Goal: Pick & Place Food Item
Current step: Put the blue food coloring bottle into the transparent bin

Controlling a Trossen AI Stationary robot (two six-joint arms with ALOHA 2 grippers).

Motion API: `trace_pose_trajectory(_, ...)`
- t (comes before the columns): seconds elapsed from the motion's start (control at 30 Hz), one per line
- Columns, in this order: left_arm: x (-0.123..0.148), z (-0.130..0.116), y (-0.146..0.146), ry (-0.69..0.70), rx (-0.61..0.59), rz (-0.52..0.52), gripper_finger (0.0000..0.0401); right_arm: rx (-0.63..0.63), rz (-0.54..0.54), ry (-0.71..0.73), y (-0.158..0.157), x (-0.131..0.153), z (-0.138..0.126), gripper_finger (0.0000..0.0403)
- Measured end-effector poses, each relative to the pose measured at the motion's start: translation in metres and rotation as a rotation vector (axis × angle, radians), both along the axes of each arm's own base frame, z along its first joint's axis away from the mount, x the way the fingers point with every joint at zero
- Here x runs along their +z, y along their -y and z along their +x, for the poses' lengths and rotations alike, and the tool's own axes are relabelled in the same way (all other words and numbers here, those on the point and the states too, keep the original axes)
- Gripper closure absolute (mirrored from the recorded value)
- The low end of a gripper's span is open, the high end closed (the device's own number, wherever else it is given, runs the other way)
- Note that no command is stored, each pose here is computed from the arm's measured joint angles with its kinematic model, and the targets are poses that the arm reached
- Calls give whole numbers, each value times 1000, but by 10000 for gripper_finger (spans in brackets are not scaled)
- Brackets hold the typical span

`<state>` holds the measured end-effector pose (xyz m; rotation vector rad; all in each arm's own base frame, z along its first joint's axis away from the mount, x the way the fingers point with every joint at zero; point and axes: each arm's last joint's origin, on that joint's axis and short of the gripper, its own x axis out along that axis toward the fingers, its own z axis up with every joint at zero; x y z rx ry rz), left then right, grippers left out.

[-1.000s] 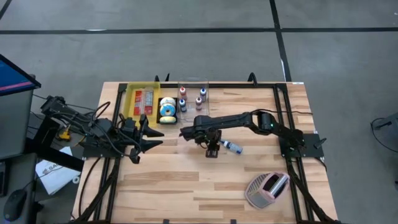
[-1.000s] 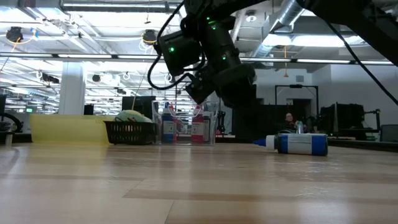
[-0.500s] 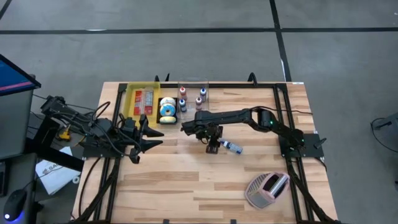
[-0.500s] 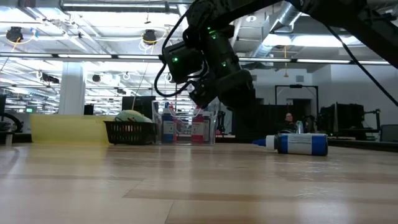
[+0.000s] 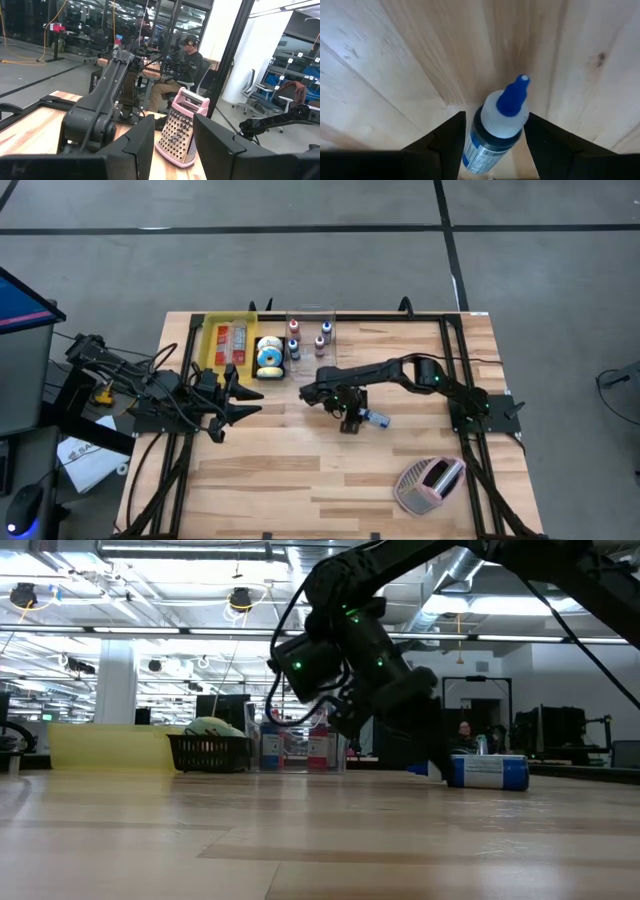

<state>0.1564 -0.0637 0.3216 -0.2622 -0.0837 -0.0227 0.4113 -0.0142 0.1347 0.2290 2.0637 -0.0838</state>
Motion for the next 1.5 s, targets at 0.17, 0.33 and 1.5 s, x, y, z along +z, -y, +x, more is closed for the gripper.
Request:
trace_pose_trajectory(0.17, 0, 0, 0, 0, 0, 0, 270, 8, 3, -18, -1, -4, -3, 210)
trace_pose_trajectory(0.33, 0, 0, 0, -1, 0, 0, 270, 5, 3, -18, 0, -4, -3, 214)
trace_pose_trajectory(1.5, 0, 0, 0, 0, 0, 3, 270, -50, -16, 4, 10, 0, 1, 309)
